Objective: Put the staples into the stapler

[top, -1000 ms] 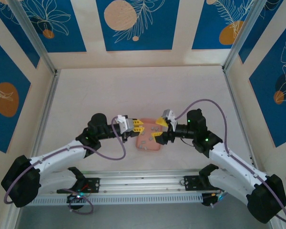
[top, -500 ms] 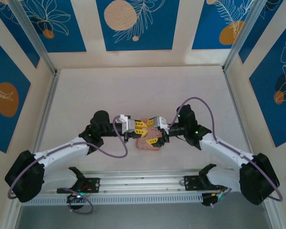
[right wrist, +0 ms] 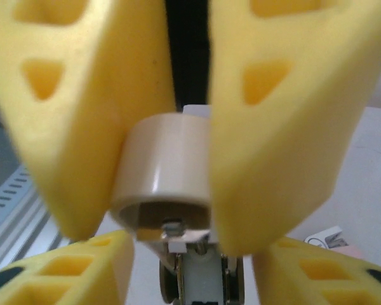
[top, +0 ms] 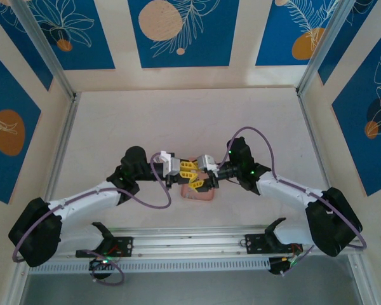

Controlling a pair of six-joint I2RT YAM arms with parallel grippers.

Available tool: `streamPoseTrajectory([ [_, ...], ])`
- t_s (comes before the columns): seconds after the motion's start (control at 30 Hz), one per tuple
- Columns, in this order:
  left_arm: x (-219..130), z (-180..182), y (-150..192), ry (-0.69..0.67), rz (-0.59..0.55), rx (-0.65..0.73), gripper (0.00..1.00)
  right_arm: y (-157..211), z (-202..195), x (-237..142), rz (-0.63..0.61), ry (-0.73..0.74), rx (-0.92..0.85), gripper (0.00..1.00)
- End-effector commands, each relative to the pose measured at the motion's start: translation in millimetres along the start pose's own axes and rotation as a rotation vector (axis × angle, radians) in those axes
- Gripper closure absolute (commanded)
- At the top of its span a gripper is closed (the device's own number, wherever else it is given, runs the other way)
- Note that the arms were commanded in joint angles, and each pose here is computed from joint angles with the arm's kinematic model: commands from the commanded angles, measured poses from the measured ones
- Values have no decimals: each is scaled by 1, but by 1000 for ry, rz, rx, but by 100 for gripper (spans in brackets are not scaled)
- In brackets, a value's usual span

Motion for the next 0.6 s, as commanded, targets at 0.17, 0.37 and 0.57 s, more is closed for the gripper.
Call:
streamPoseTrajectory([
  [0.17,-1,10,-20,-80,-79,24,73,-13,-12,-4,-23,57,-13,77],
  [0.37,-26,49,-10,-457,-64,-59,42,10,-39,-31,65,325,312,81],
  [0.57,-79,92,32,-966,114,-264,31,64,-71,-92,249,815,865,81],
])
Point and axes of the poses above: each hand's point on the last joint's axis, 136 mm out from that joint toward the fingers, its own x axis out along the fingers, its own z axis along the line the jaws close on, y = z × x, the point moved 3 cm from there along -x, back along the fingers, and after that the axes turned 5 degrees about -x, right-handed, at the moved point
